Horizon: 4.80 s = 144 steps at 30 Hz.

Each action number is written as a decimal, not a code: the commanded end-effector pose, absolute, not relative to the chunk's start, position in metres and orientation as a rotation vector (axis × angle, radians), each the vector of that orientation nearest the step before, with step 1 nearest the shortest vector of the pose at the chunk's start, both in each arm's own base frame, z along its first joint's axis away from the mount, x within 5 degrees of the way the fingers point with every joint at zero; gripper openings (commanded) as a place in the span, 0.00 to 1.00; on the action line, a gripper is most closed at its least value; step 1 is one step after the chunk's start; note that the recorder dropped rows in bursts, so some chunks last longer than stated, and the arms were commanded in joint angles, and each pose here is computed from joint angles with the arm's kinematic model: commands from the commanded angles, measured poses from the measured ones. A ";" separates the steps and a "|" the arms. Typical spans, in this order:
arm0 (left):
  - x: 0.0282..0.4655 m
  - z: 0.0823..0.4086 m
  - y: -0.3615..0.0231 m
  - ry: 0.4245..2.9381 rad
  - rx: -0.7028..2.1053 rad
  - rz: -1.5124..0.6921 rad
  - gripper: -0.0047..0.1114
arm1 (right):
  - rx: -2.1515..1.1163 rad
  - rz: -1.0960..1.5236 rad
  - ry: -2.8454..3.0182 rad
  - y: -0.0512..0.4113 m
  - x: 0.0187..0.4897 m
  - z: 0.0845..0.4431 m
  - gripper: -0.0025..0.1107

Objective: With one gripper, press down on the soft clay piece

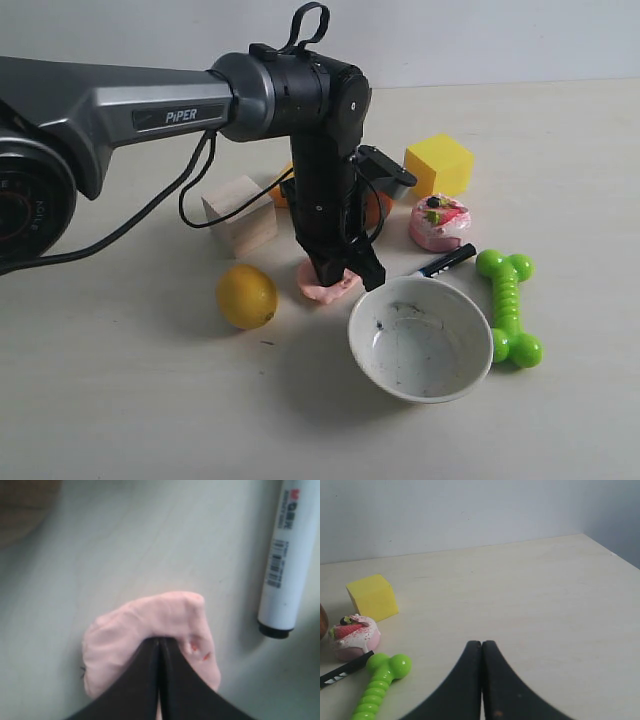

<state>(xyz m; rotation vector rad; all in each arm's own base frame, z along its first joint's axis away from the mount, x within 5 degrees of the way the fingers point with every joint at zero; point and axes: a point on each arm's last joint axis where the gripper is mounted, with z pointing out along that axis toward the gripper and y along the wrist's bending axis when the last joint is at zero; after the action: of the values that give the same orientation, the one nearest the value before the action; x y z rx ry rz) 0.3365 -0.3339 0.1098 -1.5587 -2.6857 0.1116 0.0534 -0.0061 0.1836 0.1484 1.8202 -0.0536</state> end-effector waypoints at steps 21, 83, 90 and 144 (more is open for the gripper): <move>0.336 0.129 -0.331 -2.762 -1.526 0.093 0.04 | 0.144 -0.055 1.813 -0.006 0.053 0.183 0.02; 0.225 0.298 -0.159 -3.594 -1.276 0.476 0.04 | 0.143 -0.056 1.813 -0.006 0.053 0.183 0.02; 0.218 0.313 -0.147 -3.628 -1.498 0.338 0.04 | 0.143 -0.056 1.813 -0.006 0.053 0.183 0.02; 0.053 0.181 0.000 -4.443 0.183 -0.035 0.04 | 0.143 -0.056 1.813 -0.006 0.053 0.183 0.02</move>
<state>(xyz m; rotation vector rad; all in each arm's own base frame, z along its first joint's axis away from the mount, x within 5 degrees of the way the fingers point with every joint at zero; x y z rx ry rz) 0.0541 0.0009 0.1831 0.1944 -4.4534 -0.0502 0.0534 -0.0061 0.1836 0.1484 1.8202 -0.0536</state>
